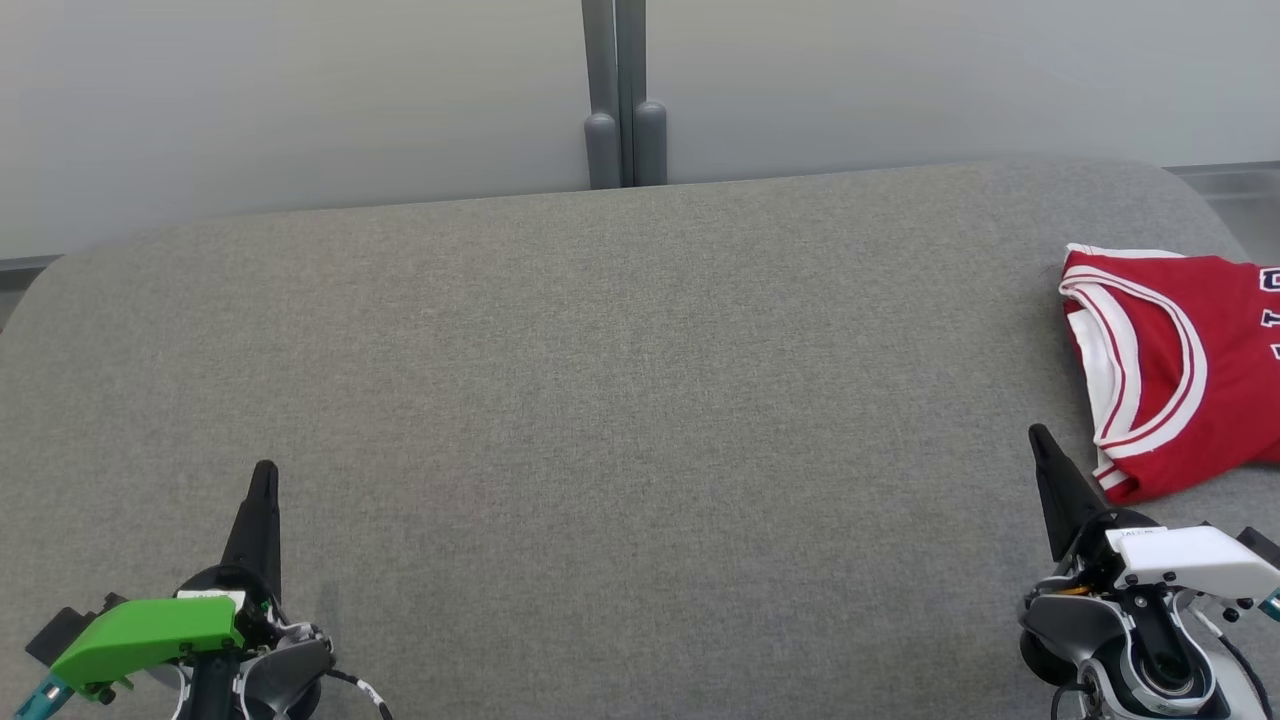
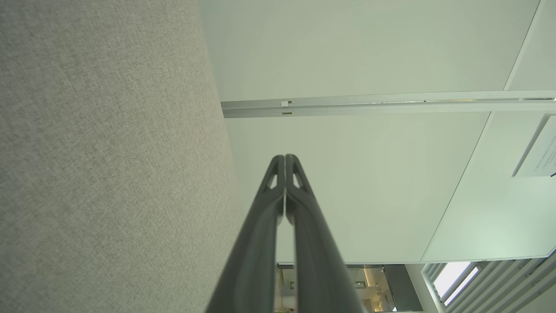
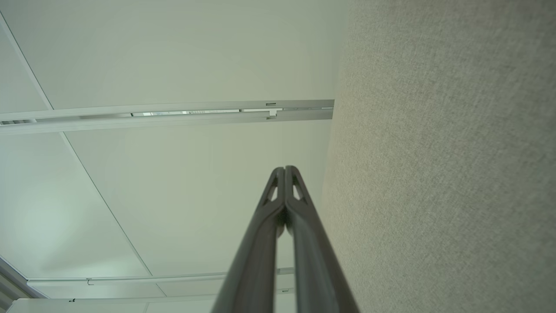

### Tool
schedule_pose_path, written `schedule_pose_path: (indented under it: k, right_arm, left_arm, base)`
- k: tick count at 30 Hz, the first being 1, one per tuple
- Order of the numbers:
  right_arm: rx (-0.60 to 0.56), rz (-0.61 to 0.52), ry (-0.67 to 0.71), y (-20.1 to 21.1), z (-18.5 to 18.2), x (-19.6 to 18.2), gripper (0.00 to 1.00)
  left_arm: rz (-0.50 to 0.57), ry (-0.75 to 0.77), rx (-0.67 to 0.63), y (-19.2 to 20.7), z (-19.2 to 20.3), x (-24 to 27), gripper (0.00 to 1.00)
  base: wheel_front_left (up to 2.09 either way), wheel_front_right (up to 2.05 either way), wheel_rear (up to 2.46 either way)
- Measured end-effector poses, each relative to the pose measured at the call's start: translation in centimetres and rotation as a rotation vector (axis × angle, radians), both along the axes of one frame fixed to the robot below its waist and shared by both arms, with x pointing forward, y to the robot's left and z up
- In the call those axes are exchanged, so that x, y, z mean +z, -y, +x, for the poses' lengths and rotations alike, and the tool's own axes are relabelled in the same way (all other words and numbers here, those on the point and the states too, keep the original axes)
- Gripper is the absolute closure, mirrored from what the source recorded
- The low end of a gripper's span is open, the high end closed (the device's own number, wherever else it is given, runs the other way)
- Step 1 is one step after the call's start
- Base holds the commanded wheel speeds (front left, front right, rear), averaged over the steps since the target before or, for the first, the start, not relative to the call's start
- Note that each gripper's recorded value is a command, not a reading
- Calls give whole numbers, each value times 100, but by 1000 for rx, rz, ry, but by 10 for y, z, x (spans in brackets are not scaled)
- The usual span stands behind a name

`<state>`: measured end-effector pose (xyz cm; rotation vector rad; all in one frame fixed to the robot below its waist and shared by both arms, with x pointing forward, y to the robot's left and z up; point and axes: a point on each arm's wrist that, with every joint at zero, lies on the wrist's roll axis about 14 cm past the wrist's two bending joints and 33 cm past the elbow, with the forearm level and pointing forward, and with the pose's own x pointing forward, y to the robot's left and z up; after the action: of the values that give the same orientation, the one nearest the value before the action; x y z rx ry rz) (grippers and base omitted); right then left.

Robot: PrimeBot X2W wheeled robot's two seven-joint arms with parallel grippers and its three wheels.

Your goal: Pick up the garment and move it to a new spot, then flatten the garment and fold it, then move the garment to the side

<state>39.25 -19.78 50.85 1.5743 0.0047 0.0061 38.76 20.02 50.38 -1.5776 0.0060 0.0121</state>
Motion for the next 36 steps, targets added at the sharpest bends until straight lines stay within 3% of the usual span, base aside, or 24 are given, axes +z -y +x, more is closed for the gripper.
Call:
schedule_pose_path:
  k: [36]
  right_arm:
    - [0, 0, 0, 0, 0, 0, 100]
  left_arm:
    - [0, 0, 0, 0, 0, 0, 100]
  base:
    - [0, 0, 0]
